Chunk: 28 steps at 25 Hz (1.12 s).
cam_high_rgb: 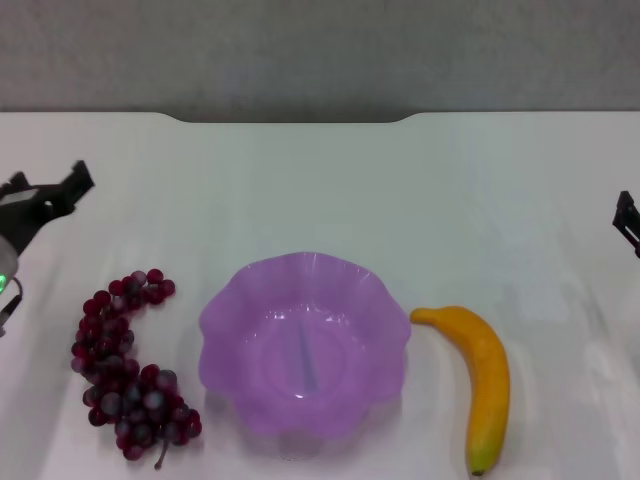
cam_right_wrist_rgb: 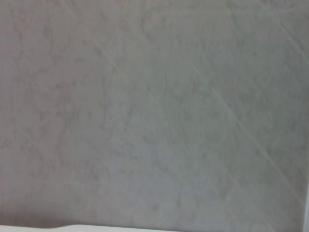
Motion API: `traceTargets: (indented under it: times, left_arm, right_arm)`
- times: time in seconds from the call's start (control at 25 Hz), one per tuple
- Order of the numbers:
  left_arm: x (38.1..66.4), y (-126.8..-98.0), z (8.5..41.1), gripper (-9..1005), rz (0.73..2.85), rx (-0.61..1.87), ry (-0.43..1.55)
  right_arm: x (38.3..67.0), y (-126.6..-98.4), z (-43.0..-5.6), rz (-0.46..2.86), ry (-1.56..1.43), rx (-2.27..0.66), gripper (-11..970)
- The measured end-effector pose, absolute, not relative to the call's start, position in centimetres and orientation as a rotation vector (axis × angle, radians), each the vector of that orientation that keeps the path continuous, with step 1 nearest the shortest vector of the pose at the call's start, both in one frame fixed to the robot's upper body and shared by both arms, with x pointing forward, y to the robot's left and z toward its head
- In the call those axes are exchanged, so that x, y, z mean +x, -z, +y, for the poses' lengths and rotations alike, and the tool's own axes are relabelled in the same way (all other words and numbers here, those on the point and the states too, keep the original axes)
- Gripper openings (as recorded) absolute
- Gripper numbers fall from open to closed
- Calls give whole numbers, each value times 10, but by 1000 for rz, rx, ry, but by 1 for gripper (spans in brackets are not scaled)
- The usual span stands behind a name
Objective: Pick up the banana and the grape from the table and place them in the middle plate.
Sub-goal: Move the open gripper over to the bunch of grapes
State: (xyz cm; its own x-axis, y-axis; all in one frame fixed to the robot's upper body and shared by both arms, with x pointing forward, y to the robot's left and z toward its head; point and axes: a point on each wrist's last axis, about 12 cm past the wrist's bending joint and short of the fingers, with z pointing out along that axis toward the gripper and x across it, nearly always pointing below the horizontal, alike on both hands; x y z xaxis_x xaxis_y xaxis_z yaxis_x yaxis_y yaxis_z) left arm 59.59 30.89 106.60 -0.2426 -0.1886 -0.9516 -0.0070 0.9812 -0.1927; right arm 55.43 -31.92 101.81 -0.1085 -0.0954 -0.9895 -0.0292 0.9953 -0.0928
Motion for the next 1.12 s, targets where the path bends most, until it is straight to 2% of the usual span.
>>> traceTargets:
  times: [0.24, 0.52, 0.8, 1.0, 1.12]
  left_arm:
    - [601, -1078, 290, 882, 2048, -110, 115]
    - [602, -1120, 271, 883, 2185, -49, 112]
    - [596, -1172, 282, 884, 2304, 25, 52]
    - [593, -1182, 297, 885, 2423, 41, 12]
    - [590, -1179, 295, 884, 2484, 80, -7]
  right_arm:
    - [554, -1017, -319, 1683, 56, -93, 891]
    - [554, -1017, -319, 1687, 57, -95, 891]
    - [553, -1017, -319, 1688, 55, -93, 891]
    - [552, -1016, -320, 1689, 57, -89, 891]
    - [552, -1016, -322, 1690, 63, -81, 891]
